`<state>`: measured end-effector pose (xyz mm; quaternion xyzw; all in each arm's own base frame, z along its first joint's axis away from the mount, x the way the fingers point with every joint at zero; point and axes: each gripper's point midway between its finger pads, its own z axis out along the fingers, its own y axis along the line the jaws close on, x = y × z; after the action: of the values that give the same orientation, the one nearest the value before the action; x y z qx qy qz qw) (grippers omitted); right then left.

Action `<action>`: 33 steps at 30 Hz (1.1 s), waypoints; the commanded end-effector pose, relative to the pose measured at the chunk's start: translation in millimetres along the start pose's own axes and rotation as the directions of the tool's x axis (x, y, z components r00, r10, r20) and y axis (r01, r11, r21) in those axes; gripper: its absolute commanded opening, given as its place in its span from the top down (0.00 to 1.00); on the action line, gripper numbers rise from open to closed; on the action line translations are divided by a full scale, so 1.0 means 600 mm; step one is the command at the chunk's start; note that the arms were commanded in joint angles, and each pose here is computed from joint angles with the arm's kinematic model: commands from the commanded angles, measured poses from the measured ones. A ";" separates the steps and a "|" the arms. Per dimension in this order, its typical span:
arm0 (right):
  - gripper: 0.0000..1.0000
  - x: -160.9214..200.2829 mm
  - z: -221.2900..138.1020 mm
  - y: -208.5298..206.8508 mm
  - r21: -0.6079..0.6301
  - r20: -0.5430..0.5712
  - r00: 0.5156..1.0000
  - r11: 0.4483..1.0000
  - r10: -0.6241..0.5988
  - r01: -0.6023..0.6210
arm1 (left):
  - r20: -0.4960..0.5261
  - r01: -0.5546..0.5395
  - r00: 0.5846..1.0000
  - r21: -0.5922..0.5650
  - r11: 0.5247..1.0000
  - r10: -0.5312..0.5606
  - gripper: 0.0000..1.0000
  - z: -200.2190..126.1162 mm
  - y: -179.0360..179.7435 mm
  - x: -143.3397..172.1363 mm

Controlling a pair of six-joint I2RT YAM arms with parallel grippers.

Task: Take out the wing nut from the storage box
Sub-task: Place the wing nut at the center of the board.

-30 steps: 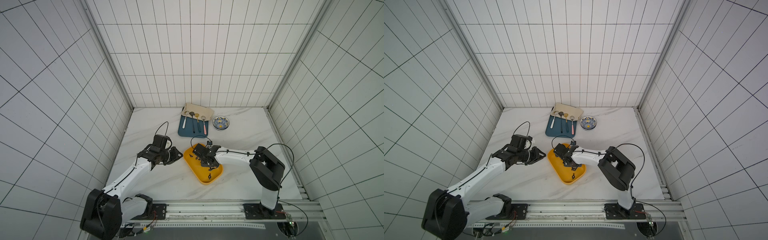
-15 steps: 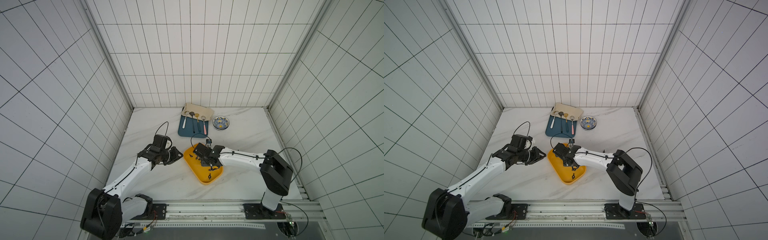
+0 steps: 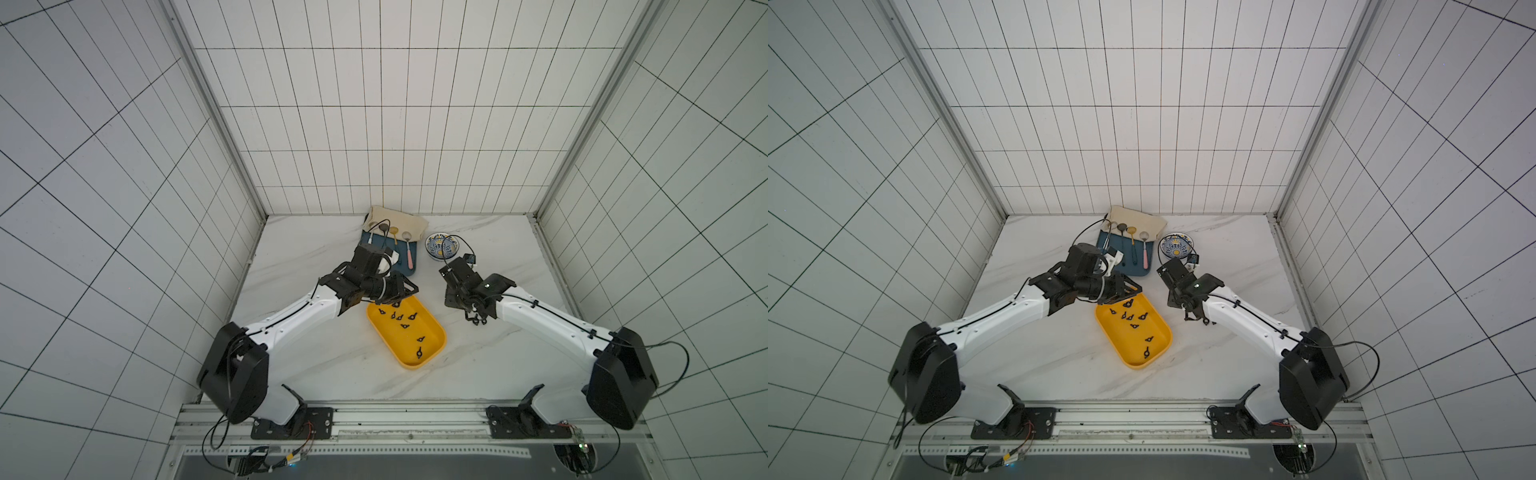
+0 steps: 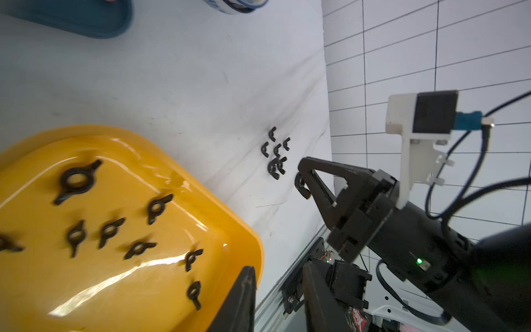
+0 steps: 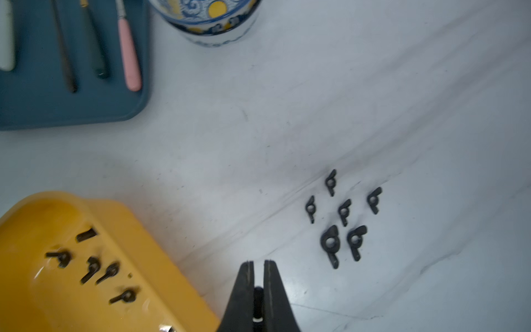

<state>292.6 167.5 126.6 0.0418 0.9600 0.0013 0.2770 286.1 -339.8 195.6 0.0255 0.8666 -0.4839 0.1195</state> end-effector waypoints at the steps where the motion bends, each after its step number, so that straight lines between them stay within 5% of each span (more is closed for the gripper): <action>1: 1.00 0.013 0.039 -0.039 0.023 -0.073 0.997 0.999 -0.027 0.028 | -0.046 0.017 0.999 0.147 0.989 -0.010 0.68 0.056 -0.048 -0.011; 8: 1.00 -0.023 0.083 -0.048 -0.011 -0.077 0.997 1.000 0.021 -0.022 | -0.093 0.048 0.995 0.155 0.987 -0.033 0.68 0.115 -0.039 -0.023; 33: 1.00 -0.016 0.196 -0.025 0.015 -0.164 0.986 1.000 -0.015 0.018 | -0.107 0.055 0.993 0.135 0.989 -0.040 0.65 0.104 -0.008 -0.012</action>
<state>347.2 147.9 24.2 0.0365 0.9830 -0.0017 0.1800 303.9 -396.5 158.1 0.0213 0.8446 -0.5333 0.0433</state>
